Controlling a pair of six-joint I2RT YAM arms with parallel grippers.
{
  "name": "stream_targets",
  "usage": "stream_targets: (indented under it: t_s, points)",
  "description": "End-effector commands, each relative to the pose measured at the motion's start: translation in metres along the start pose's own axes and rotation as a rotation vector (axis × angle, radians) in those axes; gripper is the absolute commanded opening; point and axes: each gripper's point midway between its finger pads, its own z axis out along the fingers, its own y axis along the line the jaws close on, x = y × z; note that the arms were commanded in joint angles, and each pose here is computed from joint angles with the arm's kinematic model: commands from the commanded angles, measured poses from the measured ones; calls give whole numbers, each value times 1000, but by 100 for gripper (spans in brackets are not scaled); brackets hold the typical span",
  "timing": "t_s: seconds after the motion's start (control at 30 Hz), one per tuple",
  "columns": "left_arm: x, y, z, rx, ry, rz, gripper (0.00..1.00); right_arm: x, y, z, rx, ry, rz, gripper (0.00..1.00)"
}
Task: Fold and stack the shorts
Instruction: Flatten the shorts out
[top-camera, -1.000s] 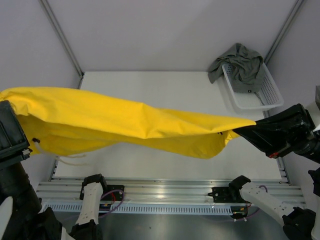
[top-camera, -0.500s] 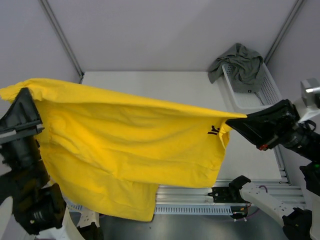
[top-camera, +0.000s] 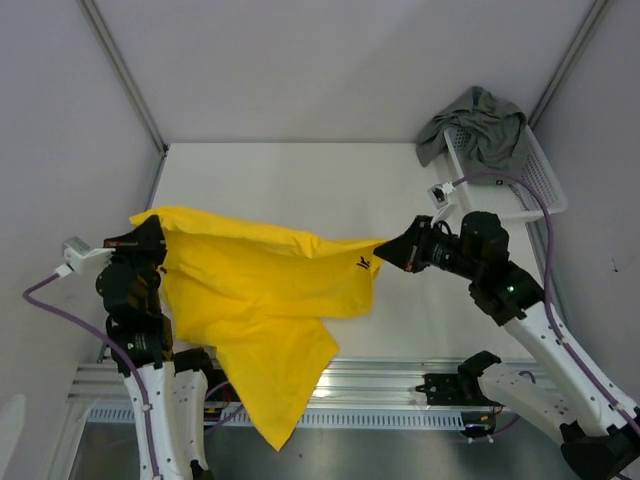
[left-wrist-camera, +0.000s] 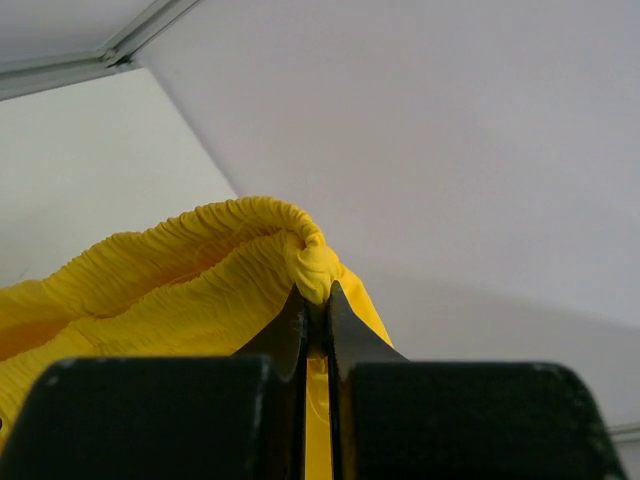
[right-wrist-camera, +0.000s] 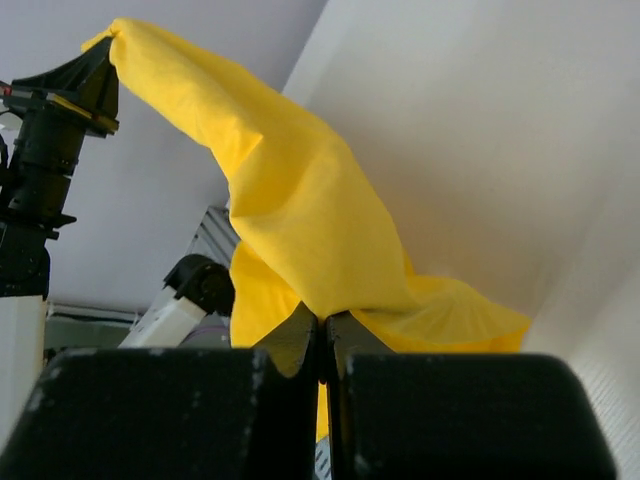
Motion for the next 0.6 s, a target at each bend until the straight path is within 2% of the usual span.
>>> stream_targets:
  t_s: [0.0,0.07,0.1,0.3,0.33,0.4,0.43,0.5,0.53,0.57]
  points:
    - [0,1,28,72,-55,-29,0,-34,-12,26,-12,-131,-33,0]
    - [7,9,44,79,-59,-32,0,-34,-42,48,40,-112,4,0]
    - [18,24,60,32,-29,-28,0,-40,-48,54,42,-127,4,0]
    - [43,26,117,7,-3,-6,0,-75,-96,94,85,-173,26,0]
    - [58,38,130,-31,30,9,0,-77,-102,100,94,-171,27,0]
    - [56,32,146,-25,3,6,0,-86,-111,110,96,-175,23,0]
    - [69,47,158,-64,29,6,0,-91,-123,122,111,-166,33,0]
    - [69,35,177,-35,24,-2,0,-103,-136,133,118,-177,38,0]
    - [87,53,190,-82,62,10,0,-112,-147,145,125,-177,52,0]
    - [82,36,204,-56,45,3,0,-123,-158,149,132,-197,57,0]
